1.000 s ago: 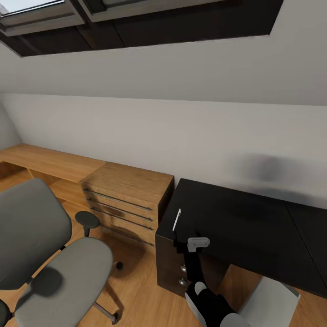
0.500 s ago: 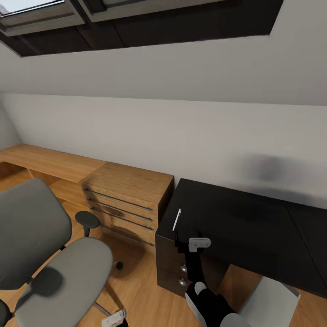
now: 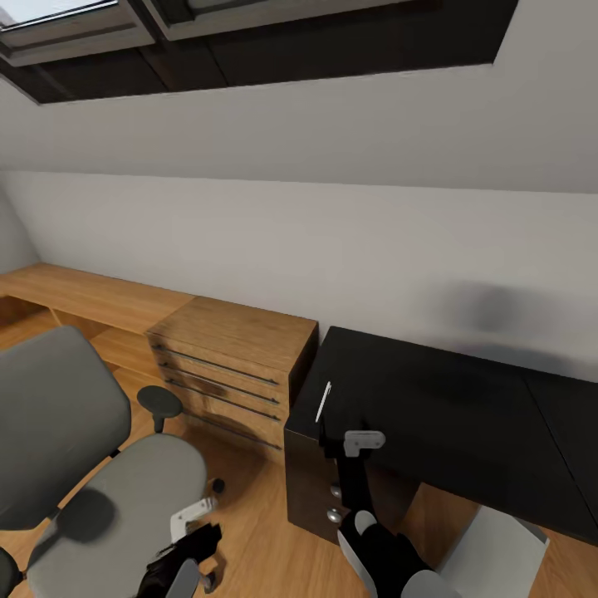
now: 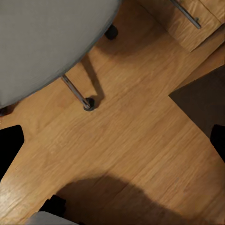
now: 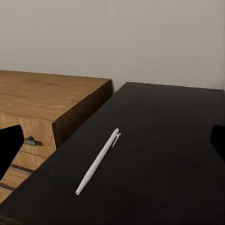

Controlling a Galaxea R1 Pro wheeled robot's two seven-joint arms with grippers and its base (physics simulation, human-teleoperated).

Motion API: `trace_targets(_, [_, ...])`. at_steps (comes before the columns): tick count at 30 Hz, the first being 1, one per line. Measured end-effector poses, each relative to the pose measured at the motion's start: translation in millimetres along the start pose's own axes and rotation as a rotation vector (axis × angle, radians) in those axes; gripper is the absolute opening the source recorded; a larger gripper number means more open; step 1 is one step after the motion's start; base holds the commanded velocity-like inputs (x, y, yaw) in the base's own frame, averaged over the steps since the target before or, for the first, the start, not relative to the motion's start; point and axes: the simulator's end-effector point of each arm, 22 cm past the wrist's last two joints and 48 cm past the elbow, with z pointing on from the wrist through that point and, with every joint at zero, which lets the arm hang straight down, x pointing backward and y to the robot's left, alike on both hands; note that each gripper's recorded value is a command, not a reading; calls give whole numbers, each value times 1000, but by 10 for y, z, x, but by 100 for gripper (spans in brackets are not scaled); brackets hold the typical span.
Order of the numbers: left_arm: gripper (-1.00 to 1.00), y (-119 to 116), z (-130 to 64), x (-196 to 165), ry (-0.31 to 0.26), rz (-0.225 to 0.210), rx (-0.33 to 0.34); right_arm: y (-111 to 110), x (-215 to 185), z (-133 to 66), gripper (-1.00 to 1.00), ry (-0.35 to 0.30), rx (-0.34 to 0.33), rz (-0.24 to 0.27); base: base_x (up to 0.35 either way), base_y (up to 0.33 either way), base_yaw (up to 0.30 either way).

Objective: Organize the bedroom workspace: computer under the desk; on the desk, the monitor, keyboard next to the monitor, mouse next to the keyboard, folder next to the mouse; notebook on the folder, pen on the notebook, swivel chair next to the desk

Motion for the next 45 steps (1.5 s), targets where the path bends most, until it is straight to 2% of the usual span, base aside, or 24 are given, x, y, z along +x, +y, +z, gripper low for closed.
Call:
trace_targets(1, [100, 14, 7, -13, -9, -7, -3, -1, 31, 1, 100, 15, 1, -6, 0, 0, 0])
trace_targets(4, [100, 39, 19, -97, -56, -36, -9, -8, 239, 2, 100, 118, 3, -46, 0, 0, 0])
trace_targets(5, [100, 40, 18, -143, -80, -50, -9, -9, 328, 22, 100, 178, 4, -70, 0, 0, 0])
trace_targets(7, [100, 43, 15, -185, -102, -62, -10, -4, 385, 52, 100, 236, 4, -94, 0, 0, 0])
trace_targets(8, [100, 41, 13, -209, -115, -69, -10, 4, 412, 81, 100, 289, 3, -114, 0, 0, 0])
trace_targets(12, [100, 50, 16, -222, -130, -78, -14, 27, 400, 135, 100, 399, 3, -148, 0, 0, 0])
trace_targets(21, [100, 31, 14, -262, -167, -95, -8, 65, 288, 139, 100, 553, 5, -140, 0, 0, 0])
trace_targets(24, [100, -72, -9, -246, -176, -78, 12, 64, 321, 103, 100, 591, 2, -146, 37, 16, 0])
trace_targets(29, [100, -204, -36, -188, -186, -51, 36, 67, 405, 38, 100, 642, -7, -159, 222, 99, 0])
trace_targets(37, [100, -218, -26, -143, -181, -40, 37, 59, 394, 43, 100, 643, -5, -154, 229, 67, 0])
trace_targets(40, [100, -209, -23, -141, -180, -41, 36, 68, 375, 58, 100, 629, -6, -148, 257, 14, 0])
trace_targets(43, [100, -195, -14, -139, -179, -44, 35, 76, 263, 142, 100, 563, 2, -122, 124, 4, 0])
trace_targets(45, [100, -191, -11, -137, -179, -43, 34, 77, 242, 157, 100, 549, 3, -116, 58, 2, 0])
